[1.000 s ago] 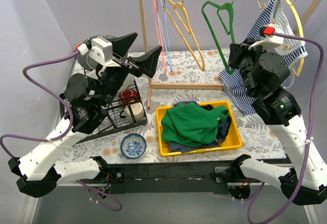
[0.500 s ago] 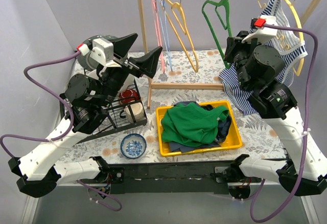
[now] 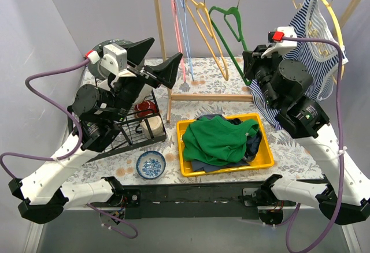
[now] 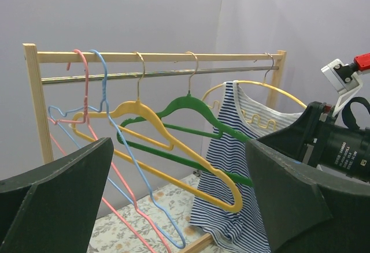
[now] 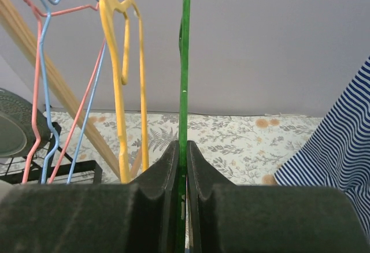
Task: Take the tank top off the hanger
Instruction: Place the hanger at the clothesline, then pick up the hanger from the clothesline.
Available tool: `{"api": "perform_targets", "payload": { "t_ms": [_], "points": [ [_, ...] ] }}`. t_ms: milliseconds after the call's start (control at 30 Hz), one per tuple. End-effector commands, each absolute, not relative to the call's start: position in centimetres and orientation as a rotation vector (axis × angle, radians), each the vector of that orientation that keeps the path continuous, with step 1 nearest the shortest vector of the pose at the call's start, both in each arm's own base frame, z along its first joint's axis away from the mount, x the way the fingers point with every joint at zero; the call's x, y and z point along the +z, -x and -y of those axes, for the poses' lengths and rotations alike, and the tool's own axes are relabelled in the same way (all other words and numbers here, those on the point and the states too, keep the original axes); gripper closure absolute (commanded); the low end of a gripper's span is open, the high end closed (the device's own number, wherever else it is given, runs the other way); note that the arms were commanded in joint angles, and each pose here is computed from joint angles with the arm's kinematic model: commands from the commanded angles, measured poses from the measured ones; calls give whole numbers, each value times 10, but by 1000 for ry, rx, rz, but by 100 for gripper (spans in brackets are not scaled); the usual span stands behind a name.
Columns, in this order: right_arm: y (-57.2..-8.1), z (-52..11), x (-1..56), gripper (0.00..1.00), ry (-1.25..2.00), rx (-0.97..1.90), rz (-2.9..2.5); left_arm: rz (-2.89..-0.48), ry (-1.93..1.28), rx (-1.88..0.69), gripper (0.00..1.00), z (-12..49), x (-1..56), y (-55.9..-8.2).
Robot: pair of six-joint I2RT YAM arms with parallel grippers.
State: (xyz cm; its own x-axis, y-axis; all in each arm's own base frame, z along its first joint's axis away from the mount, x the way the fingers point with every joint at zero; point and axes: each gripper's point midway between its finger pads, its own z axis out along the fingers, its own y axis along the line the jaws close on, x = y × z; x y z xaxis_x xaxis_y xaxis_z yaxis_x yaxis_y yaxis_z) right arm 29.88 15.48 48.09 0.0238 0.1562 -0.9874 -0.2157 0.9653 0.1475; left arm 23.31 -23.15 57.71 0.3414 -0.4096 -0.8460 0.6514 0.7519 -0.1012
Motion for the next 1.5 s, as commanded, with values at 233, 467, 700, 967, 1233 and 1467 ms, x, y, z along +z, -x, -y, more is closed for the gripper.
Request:
{"api": "perform_targets", "payload": {
  "t_ms": [233,467,700,967,1233,1467],
  "points": [
    [-267,-136,514,53,37,371,-1363,-995,-261,-697,2,216,582,-223],
    [-248,-108,523,37,83,260,-1328,-1025,-294,-715,2,217,571,-217],
    [-261,-64,549,26,40,-99,-1340,-1084,-380,-780,2,232,554,-208],
    [-252,-12,578,17,-91,-415,-1284,-1153,-422,-810,2,234,528,-201],
    [-255,2,585,14,-147,-576,-1295,-1181,-445,-829,2,236,519,-197],
    [-293,28,569,12,-135,-682,-1407,-1182,-449,-853,2,238,521,-194]
  ]
}}
